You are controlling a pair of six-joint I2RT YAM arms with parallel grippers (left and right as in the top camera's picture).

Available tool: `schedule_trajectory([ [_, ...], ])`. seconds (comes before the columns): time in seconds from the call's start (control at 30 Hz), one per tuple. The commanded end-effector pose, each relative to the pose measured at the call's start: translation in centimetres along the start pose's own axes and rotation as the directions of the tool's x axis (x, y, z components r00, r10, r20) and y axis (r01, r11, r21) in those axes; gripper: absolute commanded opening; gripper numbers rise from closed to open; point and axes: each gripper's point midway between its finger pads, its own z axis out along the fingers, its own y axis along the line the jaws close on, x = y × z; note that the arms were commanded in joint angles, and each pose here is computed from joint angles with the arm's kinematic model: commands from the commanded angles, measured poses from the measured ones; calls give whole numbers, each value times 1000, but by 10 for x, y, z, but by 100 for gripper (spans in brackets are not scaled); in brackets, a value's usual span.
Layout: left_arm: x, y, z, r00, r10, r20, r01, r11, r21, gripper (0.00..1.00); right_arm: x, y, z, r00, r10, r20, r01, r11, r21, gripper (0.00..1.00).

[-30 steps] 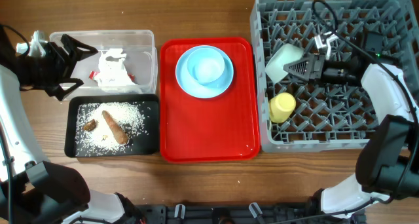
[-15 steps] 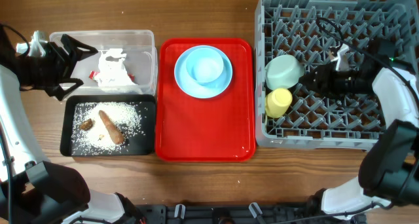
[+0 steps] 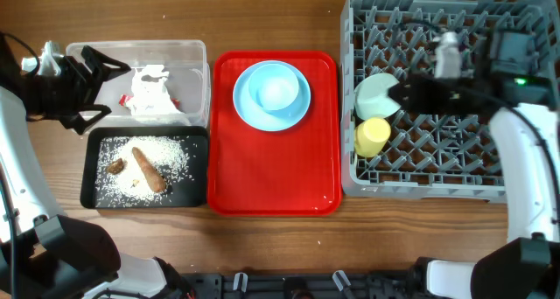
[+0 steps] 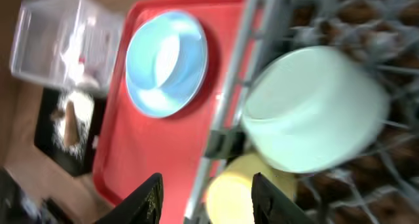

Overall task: Sort waste into correct bins and load items into the dishwasher rack
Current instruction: 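Lower the green bowl into the rack slots beside the yellow cup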

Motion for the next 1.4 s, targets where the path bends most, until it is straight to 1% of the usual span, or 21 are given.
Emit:
schedule_trajectory([
  [0.0,-2,2,0,1000,-14,2,14,1000,-3,100,3,13,15,991,-125,-57,130,986,106,45],
  [0.07,-2,2,0,1000,-14,2,14,1000,-3,100,4,11,23,989,-127,-80,142,966,217,45],
  [0.13,-2,2,0,1000,-14,2,14,1000,-3,100,4,13,29,983,-158,-95,179,943,281,45],
  [0.3,-2,2,0,1000,-14,2,14,1000,-3,100,6,36,46,970,-217,-108,238,935,263,45],
  [0.4,-2,2,0,1000,-14,2,14,1000,-3,100,9,26,53,977,-170,-126,202,927,317,45],
  [0.5,-2,2,0,1000,-14,2,14,1000,-3,100,12,19,64,975,-160,-157,204,924,325,45],
  [0.6,-2,2,0,1000,-14,2,14,1000,-3,100,11,-4,76,974,-140,-180,203,893,402,45],
  [0.67,-2,2,0,1000,-14,2,14,1000,-3,100,14,-19,82,977,-94,-192,174,871,460,45],
  [0.77,-2,2,0,1000,-14,2,14,1000,-3,100,27,-32,90,972,-33,-235,147,859,491,45],
  [0.9,-2,2,0,1000,-14,2,14,1000,-3,100,43,-40,87,960,37,-278,118,845,521,45],
  [1.0,-2,2,0,1000,-14,2,14,1000,-3,100,45,-50,78,961,79,-265,90,817,569,44],
  [1.1,-2,2,0,1000,-14,2,14,1000,-3,100,39,-51,72,968,82,-238,76,807,585,44],
  [1.17,-2,2,0,1000,-14,2,14,1000,-3,100,33,-47,68,973,59,-225,84,812,577,44],
  [1.27,-2,2,0,1000,-14,2,14,1000,-3,100,18,-27,63,978,-19,-209,125,853,507,44],
  [1.37,-2,2,0,1000,-14,2,14,1000,-3,100,9,-5,53,985,-52,-163,119,892,436,44],
])
